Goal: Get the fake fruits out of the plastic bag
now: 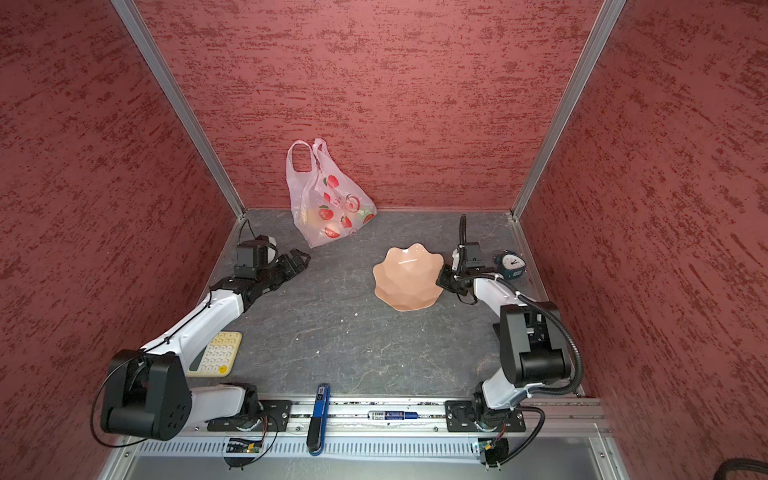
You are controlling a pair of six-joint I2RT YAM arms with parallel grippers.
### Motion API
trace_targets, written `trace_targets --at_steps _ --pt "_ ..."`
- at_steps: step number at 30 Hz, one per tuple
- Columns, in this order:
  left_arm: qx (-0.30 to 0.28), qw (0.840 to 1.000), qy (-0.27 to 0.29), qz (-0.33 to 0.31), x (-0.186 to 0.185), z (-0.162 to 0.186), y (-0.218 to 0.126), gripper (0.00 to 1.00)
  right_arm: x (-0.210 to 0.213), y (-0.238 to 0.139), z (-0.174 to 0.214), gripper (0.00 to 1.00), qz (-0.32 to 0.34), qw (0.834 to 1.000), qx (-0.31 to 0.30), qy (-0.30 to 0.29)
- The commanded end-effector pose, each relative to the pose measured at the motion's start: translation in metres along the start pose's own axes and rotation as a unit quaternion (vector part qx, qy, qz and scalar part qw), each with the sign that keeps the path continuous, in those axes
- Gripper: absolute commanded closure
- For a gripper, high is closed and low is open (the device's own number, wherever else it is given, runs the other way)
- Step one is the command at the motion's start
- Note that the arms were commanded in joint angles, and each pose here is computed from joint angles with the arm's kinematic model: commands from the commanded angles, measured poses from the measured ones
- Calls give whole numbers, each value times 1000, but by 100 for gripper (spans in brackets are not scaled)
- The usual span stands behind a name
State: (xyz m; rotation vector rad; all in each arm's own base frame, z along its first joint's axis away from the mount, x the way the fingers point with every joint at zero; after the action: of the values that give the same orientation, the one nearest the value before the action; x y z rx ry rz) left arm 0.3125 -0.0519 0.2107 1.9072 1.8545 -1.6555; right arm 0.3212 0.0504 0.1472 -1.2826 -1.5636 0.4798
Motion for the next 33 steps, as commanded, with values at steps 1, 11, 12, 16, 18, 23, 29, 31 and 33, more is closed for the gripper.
trace_targets --at_steps 1,11,12,16,18,23,29,31,33 --pt "-5 999 23 33 -16 -10 1 1 -10 -10 36 95 28 998 53 18" --pt "14 998 26 61 -29 -18 11 1 -16 -41 106 93 8 997 59 58" --pt "15 998 26 63 -30 -20 12 1 -16 -42 111 93 9 996 60 60" --pt "17 997 25 65 -34 -24 14 1 -17 -43 123 91 7 996 60 64" --pt "18 997 24 66 -36 -27 15 1 -15 -42 125 90 5 996 63 62" --pt "19 998 18 64 -39 -36 19 1 -17 -33 131 86 17 995 77 55" --pt "22 998 11 62 -42 -48 27 1 -16 -27 132 82 27 995 80 46" --pt "23 998 11 59 -42 -51 30 1 -15 -28 131 78 26 996 75 45" --pt "21 998 11 59 -44 -56 32 1 -14 -30 129 74 25 996 69 44"
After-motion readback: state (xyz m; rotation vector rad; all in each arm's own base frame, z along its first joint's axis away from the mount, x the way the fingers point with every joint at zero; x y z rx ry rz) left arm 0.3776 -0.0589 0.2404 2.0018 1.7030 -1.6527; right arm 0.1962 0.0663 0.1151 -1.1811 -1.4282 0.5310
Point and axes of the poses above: each gripper's point midway between its finger pads, its own y axis out along the fingers, its own x axis along the line the jaws close on, z = x × y, the point moved 9 cm from there along -y, back along the fingers, and after that the axes turned 7 degrees about -y, right-handed, at the moved point
